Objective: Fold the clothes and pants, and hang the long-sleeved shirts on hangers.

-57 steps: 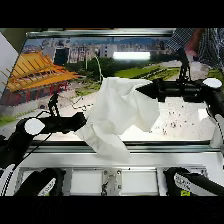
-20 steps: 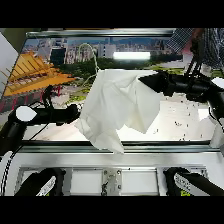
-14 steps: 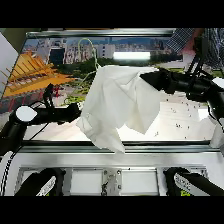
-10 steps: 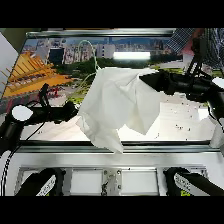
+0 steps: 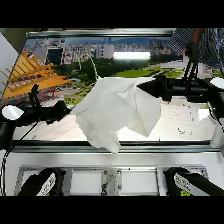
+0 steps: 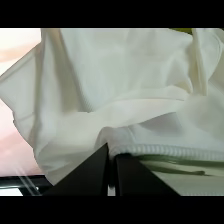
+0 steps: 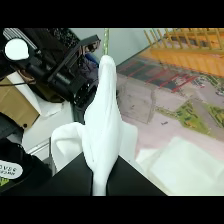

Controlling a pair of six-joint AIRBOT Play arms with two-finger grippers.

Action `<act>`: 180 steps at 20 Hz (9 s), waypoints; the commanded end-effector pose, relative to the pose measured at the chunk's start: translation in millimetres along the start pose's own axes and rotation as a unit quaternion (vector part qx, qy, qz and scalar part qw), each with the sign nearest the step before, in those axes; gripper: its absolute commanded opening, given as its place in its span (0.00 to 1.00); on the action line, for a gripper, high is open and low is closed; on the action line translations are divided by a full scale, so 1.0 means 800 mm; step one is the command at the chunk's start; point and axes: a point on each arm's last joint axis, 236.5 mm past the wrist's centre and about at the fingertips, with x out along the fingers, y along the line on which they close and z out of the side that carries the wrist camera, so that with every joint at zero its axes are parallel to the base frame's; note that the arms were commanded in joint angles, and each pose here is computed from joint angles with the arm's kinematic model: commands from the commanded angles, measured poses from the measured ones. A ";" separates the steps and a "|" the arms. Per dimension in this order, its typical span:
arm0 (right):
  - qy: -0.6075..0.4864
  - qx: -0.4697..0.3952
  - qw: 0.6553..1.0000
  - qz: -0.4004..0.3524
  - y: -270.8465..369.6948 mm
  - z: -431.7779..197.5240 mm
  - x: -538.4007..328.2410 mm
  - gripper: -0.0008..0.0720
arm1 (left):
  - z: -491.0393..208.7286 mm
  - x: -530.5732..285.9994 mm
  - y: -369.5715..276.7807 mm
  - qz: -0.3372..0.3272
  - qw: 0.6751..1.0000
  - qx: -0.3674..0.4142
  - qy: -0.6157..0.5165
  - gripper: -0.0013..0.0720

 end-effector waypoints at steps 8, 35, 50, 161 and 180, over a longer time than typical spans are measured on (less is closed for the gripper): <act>0.095 -0.020 0.995 0.019 0.004 -0.073 -0.005 0.03 | 0.062 -0.080 -0.057 -0.022 0.995 0.066 -0.069 0.04; 0.051 -0.015 0.997 0.058 0.031 -0.055 0.021 0.03 | 0.084 -0.100 -0.149 0.042 0.969 0.244 0.000 0.04; 0.006 -0.005 0.999 0.053 0.029 -0.029 0.023 0.03 | 0.151 -0.243 -0.232 0.023 0.944 0.292 -0.151 0.86; -0.325 -0.360 0.452 -0.748 0.169 0.295 -0.555 0.82 | 0.006 -0.033 -0.168 0.000 0.965 0.261 -0.009 0.04; 0.190 -0.118 0.953 -0.204 -0.048 -0.045 0.043 0.81 | -0.022 -0.025 -0.204 -0.029 0.954 0.297 -0.008 0.04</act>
